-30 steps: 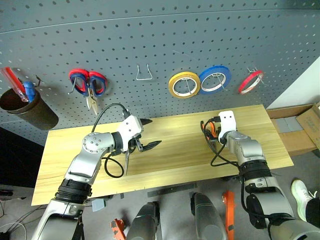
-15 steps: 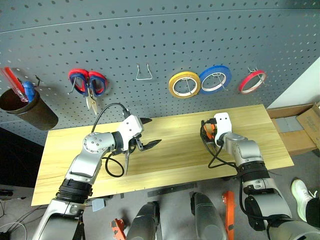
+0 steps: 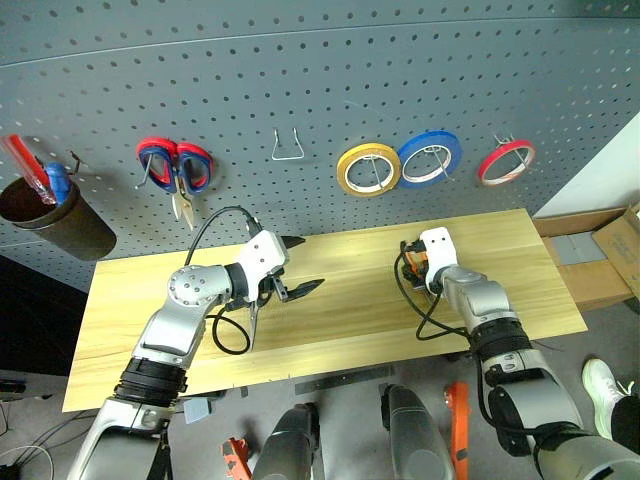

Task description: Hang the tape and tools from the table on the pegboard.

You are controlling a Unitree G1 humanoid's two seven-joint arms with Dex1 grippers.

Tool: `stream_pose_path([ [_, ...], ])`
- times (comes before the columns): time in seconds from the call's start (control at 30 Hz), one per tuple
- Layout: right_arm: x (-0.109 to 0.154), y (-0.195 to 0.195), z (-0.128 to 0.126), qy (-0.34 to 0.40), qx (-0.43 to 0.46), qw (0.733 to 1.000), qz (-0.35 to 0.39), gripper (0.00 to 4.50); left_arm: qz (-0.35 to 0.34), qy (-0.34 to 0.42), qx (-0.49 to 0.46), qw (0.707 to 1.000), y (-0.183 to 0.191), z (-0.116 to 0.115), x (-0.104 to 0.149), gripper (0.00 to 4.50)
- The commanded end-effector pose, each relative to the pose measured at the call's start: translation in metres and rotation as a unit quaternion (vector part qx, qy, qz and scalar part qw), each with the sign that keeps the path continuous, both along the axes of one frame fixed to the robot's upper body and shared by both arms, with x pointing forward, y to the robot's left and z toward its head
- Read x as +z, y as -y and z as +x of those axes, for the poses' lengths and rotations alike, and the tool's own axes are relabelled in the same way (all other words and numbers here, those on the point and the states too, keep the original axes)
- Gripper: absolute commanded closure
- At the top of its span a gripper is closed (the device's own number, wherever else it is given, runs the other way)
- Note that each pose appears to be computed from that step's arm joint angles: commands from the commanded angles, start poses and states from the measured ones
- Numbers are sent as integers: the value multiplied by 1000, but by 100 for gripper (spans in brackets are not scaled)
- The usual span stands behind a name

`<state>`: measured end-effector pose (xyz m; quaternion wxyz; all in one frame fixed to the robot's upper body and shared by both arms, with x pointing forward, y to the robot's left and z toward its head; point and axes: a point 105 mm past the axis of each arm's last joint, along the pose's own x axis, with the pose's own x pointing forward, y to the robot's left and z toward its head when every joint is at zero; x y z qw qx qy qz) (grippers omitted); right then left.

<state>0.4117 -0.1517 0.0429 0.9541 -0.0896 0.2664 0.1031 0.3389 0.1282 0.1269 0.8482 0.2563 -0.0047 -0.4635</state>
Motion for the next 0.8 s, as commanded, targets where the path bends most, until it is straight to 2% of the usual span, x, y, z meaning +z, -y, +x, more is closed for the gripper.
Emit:
stream_pose_path([
  [0.03, -3, 3, 0, -2, 3, 1000, -13, 206, -9, 16, 0, 1000, 1, 0, 7, 0],
  [0.1, -2, 3, -1, 0, 5, 1000, -13, 257, -22, 17, 6, 1000, 1, 0, 8, 0],
  [0.23, 9, -2, -4, 21, 10, 1000, -7, 261, -53, 17, 18, 998, -1, -1, 13, 0],
  [0.3, 32, -11, -13, 68, 30, 997, -4, 261, -73, 11, 33, 997, -7, -5, 14, 0],
  [0.4, 57, -29, -37, 116, 58, 991, 15, 261, -99, -10, 51, 994, -16, -12, 12, 0],
  [0.5, 78, -52, -71, 170, 105, 979, 29, 261, -117, -5, 72, 991, -25, -21, 12, 0],
  [0.63, 111, -84, -121, 235, 152, 957, 74, 261, -174, 20, 89, 981, -38, -39, 21, 0],
  [0.7, 132, -98, -136, 273, 176, 941, 92, 261, -207, 27, 114, 971, -48, -41, 25, 0],
  [0.8, 170, -116, -147, 356, 215, 906, 76, 261, -247, 40, 176, 952, -71, -40, 28, 0],
])
